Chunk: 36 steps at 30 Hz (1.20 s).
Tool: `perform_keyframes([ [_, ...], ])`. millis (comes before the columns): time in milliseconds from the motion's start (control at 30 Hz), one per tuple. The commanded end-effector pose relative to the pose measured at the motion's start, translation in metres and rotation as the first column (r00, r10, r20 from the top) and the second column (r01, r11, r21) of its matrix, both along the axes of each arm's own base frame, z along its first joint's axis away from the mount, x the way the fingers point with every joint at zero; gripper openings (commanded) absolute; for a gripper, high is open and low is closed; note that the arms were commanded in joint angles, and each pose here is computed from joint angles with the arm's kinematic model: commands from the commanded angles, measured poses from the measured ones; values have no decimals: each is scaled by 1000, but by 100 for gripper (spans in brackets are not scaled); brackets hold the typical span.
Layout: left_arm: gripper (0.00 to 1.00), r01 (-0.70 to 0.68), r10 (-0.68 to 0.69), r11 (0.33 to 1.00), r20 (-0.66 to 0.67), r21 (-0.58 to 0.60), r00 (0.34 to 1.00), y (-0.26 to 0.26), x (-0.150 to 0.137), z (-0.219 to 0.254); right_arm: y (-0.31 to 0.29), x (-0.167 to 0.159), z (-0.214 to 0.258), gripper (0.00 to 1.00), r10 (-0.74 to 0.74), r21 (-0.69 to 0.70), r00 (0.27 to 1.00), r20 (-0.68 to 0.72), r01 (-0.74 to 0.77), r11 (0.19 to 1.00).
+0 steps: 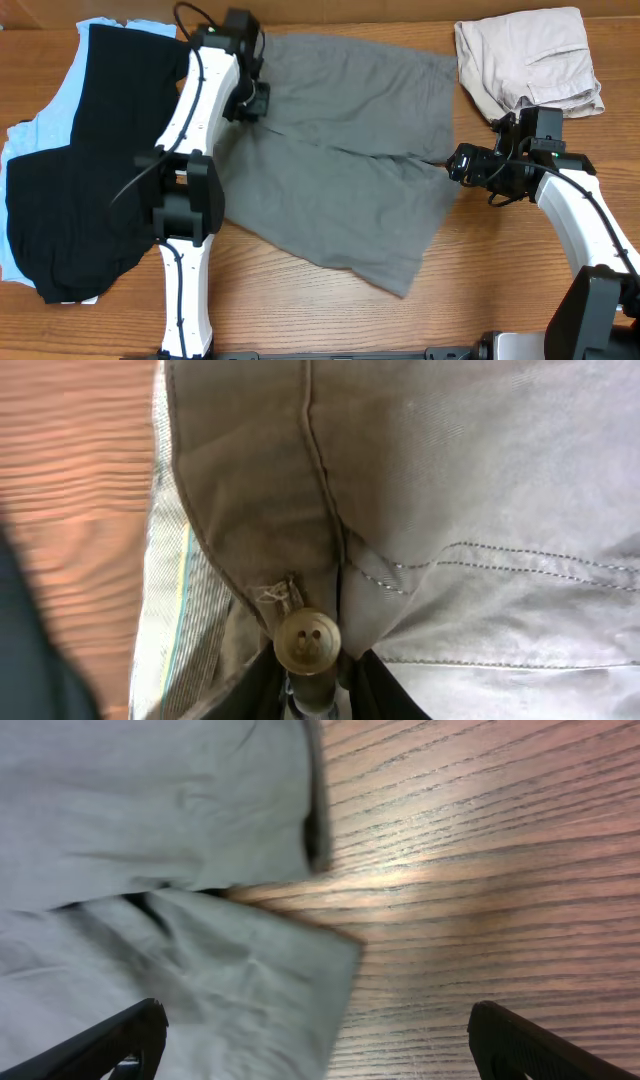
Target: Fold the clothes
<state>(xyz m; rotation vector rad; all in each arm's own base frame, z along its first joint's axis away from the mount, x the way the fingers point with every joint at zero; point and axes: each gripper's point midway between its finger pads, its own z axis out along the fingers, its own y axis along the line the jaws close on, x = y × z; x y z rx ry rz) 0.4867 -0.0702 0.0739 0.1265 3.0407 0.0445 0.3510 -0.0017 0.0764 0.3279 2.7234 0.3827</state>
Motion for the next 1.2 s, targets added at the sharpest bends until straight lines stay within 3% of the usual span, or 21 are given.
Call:
perform_keyframes([
  [0,17,-23,19,992,34,124,999,28,5,14,-5,8,11,100,-5,-18,999,39,5,1000],
  [200,4,-33,33,968,5,247,999,52,-3,12,-5,8,11,100,-5,-18,999,39,5,1000],
  [833,5,-270,274,931,19,245,962,108,-7,5,-5,8,10,100,-5,-17,999,37,5,1000],
  [867,16,-274,278,930,21,245,960,111,-7,5,-5,8,10,100,-5,-17,999,36,5,1000],
  [933,45,-283,286,928,24,244,958,115,-6,5,-5,7,10,100,-5,-16,999,34,5,1000],
  [967,64,-289,292,926,24,244,956,118,-6,4,-5,7,9,100,-5,-15,999,32,5,1000],
  [1033,90,-305,308,921,29,240,951,125,-6,4,-4,5,9,100,-3,-9,1000,24,3,1000],
  [1100,100,-318,321,921,25,225,947,130,-7,5,0,3,9,100,6,14,1000,18,-7,1000],
  [1167,100,-329,333,924,10,193,943,131,-10,9,4,2,10,100,14,36,1000,14,-15,999],
])
